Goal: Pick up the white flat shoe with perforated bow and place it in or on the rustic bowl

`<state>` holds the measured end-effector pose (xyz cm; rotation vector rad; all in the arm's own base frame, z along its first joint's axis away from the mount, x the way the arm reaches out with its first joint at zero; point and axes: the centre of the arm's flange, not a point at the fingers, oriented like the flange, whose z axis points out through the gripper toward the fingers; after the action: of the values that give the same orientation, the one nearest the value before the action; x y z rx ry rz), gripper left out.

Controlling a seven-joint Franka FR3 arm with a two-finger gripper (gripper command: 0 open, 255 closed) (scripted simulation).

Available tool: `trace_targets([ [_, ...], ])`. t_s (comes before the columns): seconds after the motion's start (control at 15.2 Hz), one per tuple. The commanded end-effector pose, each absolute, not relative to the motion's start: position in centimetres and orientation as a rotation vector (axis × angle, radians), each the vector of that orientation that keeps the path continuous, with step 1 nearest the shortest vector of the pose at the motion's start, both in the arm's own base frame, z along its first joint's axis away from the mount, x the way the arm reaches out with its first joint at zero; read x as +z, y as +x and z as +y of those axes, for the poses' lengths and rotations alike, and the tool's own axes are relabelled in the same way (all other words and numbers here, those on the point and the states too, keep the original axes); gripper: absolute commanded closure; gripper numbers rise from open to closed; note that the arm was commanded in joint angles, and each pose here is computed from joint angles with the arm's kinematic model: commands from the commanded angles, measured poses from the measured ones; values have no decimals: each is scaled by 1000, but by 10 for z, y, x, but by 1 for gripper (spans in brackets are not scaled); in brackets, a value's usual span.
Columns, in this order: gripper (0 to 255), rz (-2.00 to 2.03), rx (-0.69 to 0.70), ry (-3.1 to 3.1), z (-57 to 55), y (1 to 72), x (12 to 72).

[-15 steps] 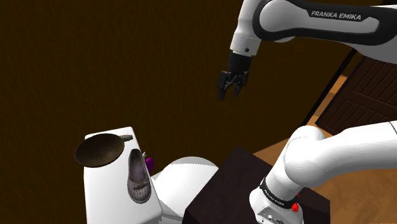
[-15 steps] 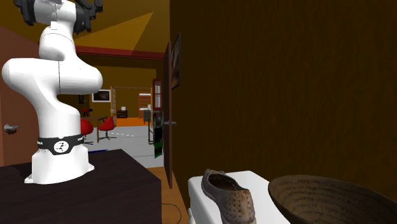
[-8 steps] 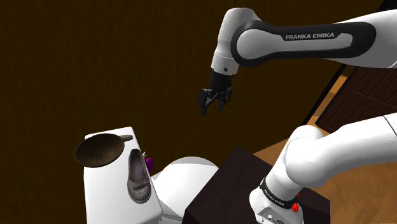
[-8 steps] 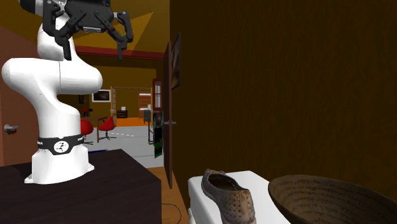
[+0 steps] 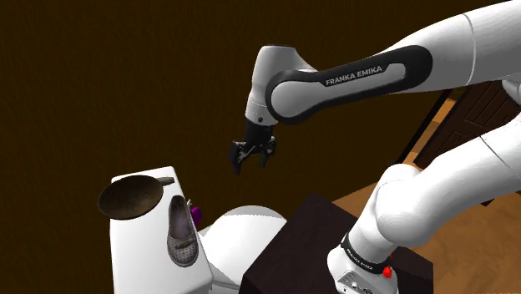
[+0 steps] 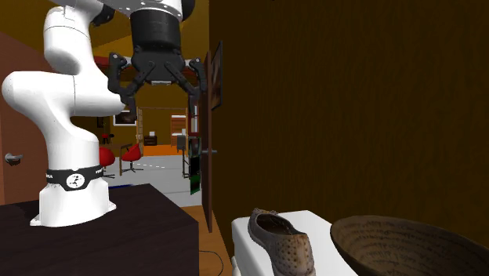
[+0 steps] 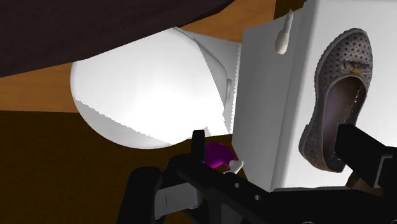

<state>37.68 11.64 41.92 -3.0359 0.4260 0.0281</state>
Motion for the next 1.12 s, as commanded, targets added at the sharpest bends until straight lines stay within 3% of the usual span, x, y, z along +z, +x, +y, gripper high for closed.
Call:
trace_targets([
  [0.0, 0, 448, 24, -3030, 134, 384, 401],
  [1.06, 0, 598, 7, -2993, 251, 464, 261],
])
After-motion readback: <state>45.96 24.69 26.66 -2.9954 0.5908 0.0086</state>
